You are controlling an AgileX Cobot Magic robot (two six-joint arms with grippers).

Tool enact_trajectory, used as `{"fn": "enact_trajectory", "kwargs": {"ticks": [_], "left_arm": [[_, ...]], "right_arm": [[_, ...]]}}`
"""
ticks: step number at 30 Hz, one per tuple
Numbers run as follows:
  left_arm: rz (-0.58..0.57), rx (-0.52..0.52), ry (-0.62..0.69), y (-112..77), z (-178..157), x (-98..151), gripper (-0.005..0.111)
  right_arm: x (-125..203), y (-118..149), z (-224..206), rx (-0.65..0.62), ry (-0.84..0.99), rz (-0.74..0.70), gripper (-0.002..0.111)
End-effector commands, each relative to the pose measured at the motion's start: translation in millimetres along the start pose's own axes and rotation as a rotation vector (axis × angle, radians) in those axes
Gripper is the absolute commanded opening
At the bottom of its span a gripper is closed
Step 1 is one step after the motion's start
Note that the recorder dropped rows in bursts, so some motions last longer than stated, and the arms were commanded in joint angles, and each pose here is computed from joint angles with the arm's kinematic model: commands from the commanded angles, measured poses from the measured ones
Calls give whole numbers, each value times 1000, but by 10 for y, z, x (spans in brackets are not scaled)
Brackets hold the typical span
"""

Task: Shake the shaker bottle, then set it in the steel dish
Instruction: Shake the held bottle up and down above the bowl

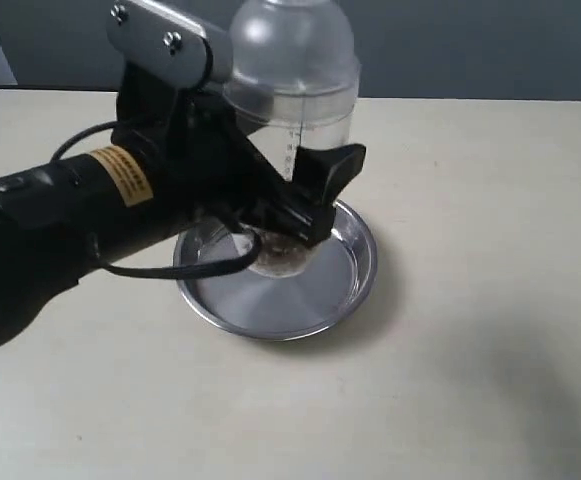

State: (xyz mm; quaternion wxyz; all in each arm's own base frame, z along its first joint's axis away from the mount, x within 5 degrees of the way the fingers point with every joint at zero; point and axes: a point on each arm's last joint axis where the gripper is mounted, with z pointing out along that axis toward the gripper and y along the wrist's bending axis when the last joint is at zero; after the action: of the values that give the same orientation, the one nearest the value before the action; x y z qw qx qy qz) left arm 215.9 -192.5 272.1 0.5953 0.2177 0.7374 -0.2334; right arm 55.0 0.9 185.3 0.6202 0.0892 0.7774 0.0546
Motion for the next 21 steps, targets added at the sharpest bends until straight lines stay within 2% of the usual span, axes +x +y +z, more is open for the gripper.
{"fn": "enact_trajectory", "kwargs": {"ticks": [1, 2, 3, 4, 5, 6, 7, 8, 9, 11, 12, 13, 14, 15, 17, 18, 19, 20, 21], "left_arm": [[175, 15, -335, -76, -157, -806, 0], [195, -8, -360, -50, -209, -996, 0], [109, -45, -296, 45, -182, -1066, 0], [56, -70, -199, 135, -79, -931, 0], [12, -103, -72, 251, 38, -659, 0], [-30, -133, 80, 352, 203, -261, 0], [-81, -157, 151, 396, 262, -21, 0], [-118, -165, 157, 389, 297, 53, 0], [-93, -152, 104, 347, 303, -30, 0], [108, -70, -147, 156, 168, -615, 0], [167, -48, -260, 91, 58, -930, 0], [168, -45, -304, 74, -5, -1100, 0], [124, -54, -268, 110, 12, -1113, 0], [83, -68, -177, 172, 95, -954, 0], [24, -100, 101, 332, 348, -305, 0], [-29, -115, 162, 361, 412, -112, 0], [-55, -117, 171, 346, 440, -59, 0], [-6, -97, 108, 278, 424, -181, 0], [60, -75, 9, 207, 345, -406, 0]], "right_arm": [[-7, -3, -3, 4, -13, -4, -1], [-7, -3, -3, 4, -13, -4, -1], [-7, -3, -3, 4, -13, -4, -1], [-7, -3, -3, 4, -13, -4, -1], [-7, -3, -3, 4, -13, -4, -1], [-7, -3, -3, 4, -13, -4, -1], [-7, -3, -3, 4, -13, -4, -1], [-7, -3, -3, 4, -13, -4, -1], [-7, -3, -3, 4, -13, -4, -1], [-7, -3, -3, 4, -13, -4, -1], [-7, -3, -3, 4, -13, -4, -1], [-7, -3, -3, 4, -13, -4, -1], [-7, -3, -3, 4, -13, -4, -1], [-7, -3, -3, 4, -13, -4, -1], [-7, -3, -3, 4, -13, -4, -1], [-7, -3, -3, 4, -13, -4, -1], [-7, -3, -3, 4, -13, -4, -1], [-7, -3, -3, 4, -13, -4, -1], [-7, -3, -3, 4, -13, -4, -1]]}}
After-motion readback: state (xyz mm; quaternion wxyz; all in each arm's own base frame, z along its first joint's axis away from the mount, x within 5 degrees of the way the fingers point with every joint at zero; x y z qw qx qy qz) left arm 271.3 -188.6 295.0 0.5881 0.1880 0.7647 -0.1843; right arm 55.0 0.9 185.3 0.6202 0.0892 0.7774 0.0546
